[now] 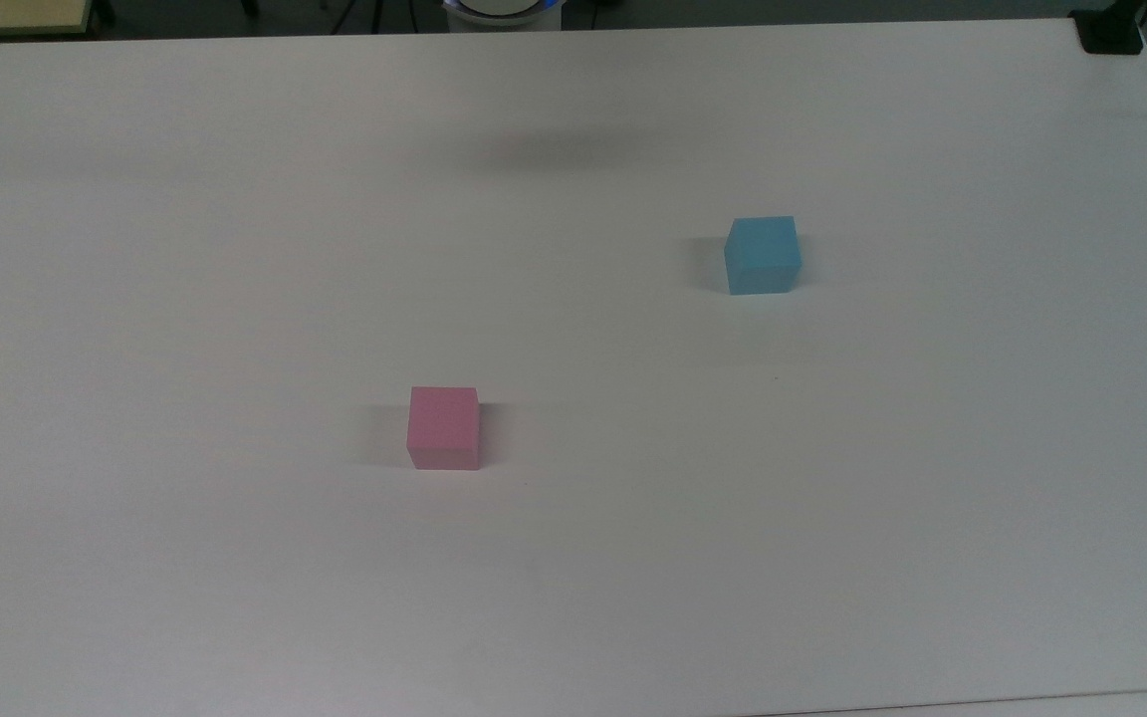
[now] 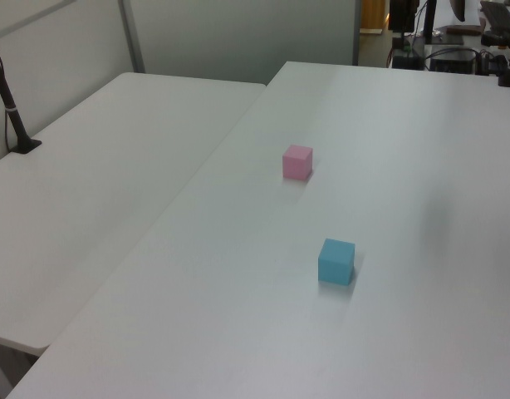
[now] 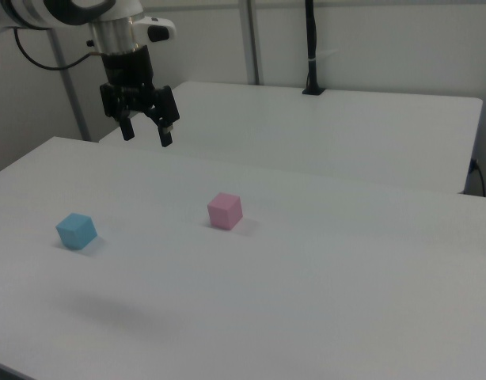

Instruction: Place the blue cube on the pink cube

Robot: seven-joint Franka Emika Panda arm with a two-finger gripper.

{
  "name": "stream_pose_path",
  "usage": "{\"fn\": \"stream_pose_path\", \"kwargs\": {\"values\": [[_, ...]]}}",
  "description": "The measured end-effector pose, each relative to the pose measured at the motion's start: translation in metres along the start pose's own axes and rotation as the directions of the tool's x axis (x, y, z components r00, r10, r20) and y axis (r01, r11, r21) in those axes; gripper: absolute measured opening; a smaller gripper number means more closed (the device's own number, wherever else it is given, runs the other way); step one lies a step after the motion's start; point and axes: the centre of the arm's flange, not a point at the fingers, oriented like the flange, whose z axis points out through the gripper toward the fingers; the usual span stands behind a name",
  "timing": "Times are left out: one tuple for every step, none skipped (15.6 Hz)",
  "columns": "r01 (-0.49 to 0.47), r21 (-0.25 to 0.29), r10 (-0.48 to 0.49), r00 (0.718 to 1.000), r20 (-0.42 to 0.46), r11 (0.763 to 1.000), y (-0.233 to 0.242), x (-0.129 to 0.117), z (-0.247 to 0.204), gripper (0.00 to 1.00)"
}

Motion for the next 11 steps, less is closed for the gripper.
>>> {"fn": "stream_pose_path", "kwargs": {"values": [[0.000,0.000,0.000,1.000,0.000,1.000,0.0000,0.0000,0.0000,1.00],[0.000,0.000,0.000,1.000,0.000,1.000,0.0001,0.0000,0.0001,1.00],[-0.001,0.000,0.001,1.000,0.000,1.000,0.0004,0.0000,0.0001,1.00],[-0.001,0.000,0.001,1.000,0.000,1.000,0.0007,0.0000,0.0001,1.00],[-0.001,0.000,0.001,1.000,0.000,1.000,0.0007,0.0000,0.0001,1.00],[-0.001,0.000,0.001,1.000,0.000,1.000,0.0007,0.0000,0.0001,1.00],[0.001,0.000,-0.001,1.000,0.000,1.000,0.0007,0.0000,0.0001,1.00],[0.008,0.000,-0.008,1.000,0.000,1.000,0.0009,0.0000,0.0001,1.00],[0.014,0.000,-0.014,1.000,0.000,1.000,0.0010,0.0000,0.0001,1.00],[0.019,0.000,-0.019,1.000,0.000,1.000,0.0008,0.0000,0.0001,1.00],[0.025,0.000,-0.025,1.000,0.000,1.000,0.0004,0.0000,0.0001,1.00]]}}
